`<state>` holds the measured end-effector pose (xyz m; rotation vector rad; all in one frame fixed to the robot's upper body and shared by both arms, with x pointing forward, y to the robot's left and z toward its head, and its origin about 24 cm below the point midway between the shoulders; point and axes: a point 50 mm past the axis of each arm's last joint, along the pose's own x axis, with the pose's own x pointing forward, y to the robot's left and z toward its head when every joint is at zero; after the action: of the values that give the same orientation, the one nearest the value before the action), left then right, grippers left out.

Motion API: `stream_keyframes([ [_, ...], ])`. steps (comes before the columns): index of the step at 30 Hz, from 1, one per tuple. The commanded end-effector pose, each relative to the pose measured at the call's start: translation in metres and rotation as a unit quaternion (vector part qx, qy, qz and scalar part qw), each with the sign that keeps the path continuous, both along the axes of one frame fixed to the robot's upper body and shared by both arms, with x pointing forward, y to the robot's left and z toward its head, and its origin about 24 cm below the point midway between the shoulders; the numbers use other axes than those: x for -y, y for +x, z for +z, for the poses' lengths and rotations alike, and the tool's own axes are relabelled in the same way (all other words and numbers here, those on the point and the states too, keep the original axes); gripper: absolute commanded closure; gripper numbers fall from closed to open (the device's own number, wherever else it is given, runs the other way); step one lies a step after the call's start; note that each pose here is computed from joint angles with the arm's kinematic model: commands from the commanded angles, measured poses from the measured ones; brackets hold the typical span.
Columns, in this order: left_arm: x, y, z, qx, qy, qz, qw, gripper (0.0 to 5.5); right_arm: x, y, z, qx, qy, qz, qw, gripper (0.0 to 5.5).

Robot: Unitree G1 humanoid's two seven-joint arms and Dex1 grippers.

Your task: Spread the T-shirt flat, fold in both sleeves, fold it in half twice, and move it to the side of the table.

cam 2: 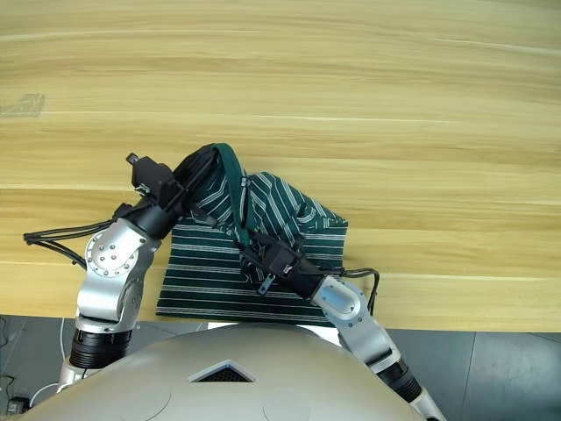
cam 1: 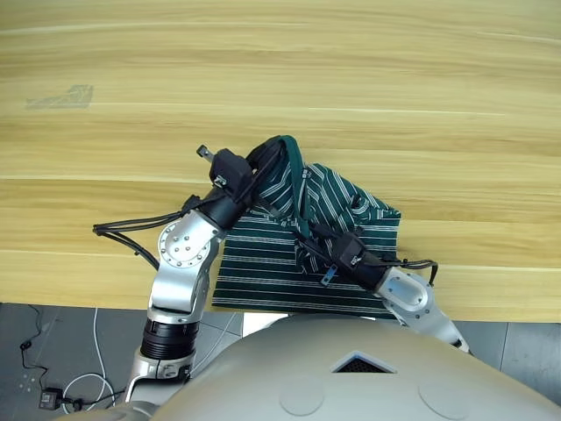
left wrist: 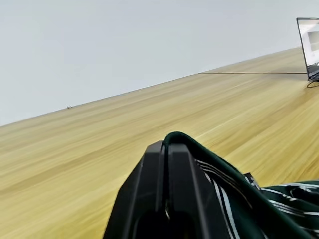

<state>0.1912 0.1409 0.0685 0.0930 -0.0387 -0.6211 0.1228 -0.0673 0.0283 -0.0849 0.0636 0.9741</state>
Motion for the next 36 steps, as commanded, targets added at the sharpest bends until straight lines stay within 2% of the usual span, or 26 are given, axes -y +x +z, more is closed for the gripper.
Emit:
stream_keyframes([
  [1,-0.010,-0.003,-0.004,-0.006,0.011,0.018,1.000,5.50,0.001,0.006,0.002,0.013,-0.001,-0.007,1.000,5.40],
  [5,-0.023,-0.003,0.002,0.005,0.020,0.041,0.999,5.50,0.001,0.011,0.003,0.028,-0.004,-0.009,1.000,5.48],
  [8,-0.028,-0.007,0.001,0.003,0.022,0.047,0.999,5.50,0.005,0.027,0.011,0.059,-0.005,-0.024,0.998,5.48],
  [15,-0.043,-0.013,0.015,0.037,0.056,0.023,0.997,5.50,0.059,0.084,0.046,0.172,-0.055,-0.108,0.978,5.48],
  [18,-0.045,-0.006,0.026,0.073,0.085,-0.008,0.994,5.50,0.086,0.108,0.073,0.221,-0.074,-0.133,0.963,5.48],
  [20,-0.045,0.020,0.041,0.113,0.094,-0.009,0.989,5.50,0.097,0.132,0.094,0.250,-0.074,-0.138,0.955,5.48],
  [23,-0.037,0.106,0.074,0.157,0.124,0.029,0.979,5.50,0.112,0.202,0.119,0.254,-0.071,-0.178,0.948,5.48],
  [25,-0.022,0.175,0.115,0.181,0.163,0.082,0.966,5.50,0.112,0.254,0.151,0.255,-0.072,-0.228,0.937,5.48],
  [27,-0.007,0.215,0.162,0.201,0.193,0.137,0.951,5.50,0.109,0.283,0.190,0.266,-0.072,-0.281,0.919,5.48],
  [30,-0.008,0.219,0.248,0.309,0.202,0.209,0.906,5.50,0.109,0.289,0.249,0.329,-0.021,-0.333,0.883,5.48],
  [32,-0.013,0.202,0.282,0.393,0.214,0.197,0.872,5.50,0.112,0.281,0.264,0.383,-0.012,-0.331,0.862,5.48],
  [34,-0.015,0.195,0.273,0.413,0.252,0.158,0.861,5.50,0.115,0.279,0.261,0.399,-0.015,-0.322,0.858,5.48],
  [36,-0.015,0.193,0.237,0.394,0.287,0.113,0.866,5.50,0.114,0.277,0.244,0.399,-0.030,-0.294,0.868,5.48],
])
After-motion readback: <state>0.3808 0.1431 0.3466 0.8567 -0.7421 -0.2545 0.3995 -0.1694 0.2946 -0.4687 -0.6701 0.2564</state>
